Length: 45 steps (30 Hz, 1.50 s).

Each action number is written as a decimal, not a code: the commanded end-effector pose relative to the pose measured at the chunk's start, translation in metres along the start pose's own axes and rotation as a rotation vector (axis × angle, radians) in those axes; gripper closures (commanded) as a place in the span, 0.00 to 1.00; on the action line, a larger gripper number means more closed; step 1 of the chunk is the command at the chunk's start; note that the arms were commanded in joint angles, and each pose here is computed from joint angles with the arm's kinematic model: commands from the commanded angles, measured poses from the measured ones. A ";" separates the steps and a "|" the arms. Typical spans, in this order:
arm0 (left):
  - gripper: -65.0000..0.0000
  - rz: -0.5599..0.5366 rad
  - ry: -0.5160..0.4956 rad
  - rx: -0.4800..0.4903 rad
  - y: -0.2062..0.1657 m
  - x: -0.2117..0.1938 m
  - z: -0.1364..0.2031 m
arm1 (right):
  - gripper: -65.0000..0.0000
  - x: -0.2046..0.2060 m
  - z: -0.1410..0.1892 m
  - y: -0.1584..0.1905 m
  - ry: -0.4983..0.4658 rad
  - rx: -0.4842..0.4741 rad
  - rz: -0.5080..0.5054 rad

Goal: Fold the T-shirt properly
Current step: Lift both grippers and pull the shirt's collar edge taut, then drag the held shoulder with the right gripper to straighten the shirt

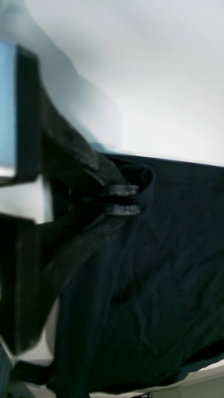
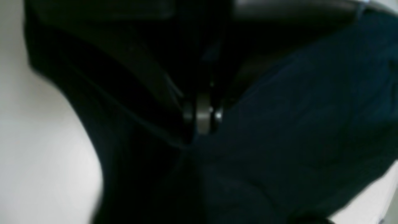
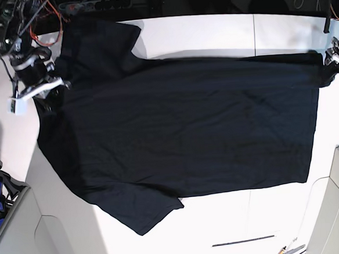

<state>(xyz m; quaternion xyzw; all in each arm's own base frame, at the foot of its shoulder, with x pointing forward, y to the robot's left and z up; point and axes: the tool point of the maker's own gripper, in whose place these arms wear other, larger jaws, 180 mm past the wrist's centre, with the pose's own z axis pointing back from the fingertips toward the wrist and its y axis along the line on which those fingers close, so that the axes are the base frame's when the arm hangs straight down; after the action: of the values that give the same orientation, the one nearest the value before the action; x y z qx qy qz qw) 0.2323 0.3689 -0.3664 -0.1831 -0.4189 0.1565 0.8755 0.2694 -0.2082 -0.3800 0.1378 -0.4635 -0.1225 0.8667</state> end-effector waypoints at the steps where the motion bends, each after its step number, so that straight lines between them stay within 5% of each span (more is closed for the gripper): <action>1: 1.00 -0.036 -0.052 -0.004 -0.001 0.022 0.005 | 1.00 0.020 -0.002 0.001 -0.065 0.007 0.015; 17: 0.98 -0.050 -0.059 0.010 0.001 0.023 0.005 | 1.00 0.026 -0.014 0.000 -0.072 0.002 0.017; 20: 0.70 -0.050 -0.060 0.010 0.001 0.023 0.005 | 0.66 0.026 -0.014 0.000 -0.073 0.003 0.016; 22: 0.59 -0.050 -0.060 0.010 0.001 0.023 0.005 | 0.55 0.027 -0.014 0.001 -0.080 0.011 0.004; 30: 0.58 -0.036 -0.081 0.002 0.001 0.028 0.007 | 0.55 0.035 -0.004 0.008 -0.063 0.024 0.023; 45: 0.58 -0.037 -0.079 0.017 0.005 0.029 0.011 | 0.55 -0.008 0.064 0.015 0.180 0.004 0.099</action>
<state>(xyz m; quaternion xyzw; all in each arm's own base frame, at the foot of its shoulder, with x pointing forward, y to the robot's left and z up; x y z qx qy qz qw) 0.2324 0.3804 -0.3605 -0.1677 -0.4332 0.1639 0.8703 0.2063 -0.1983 -0.3572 0.1261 -0.3693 -0.0699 0.9181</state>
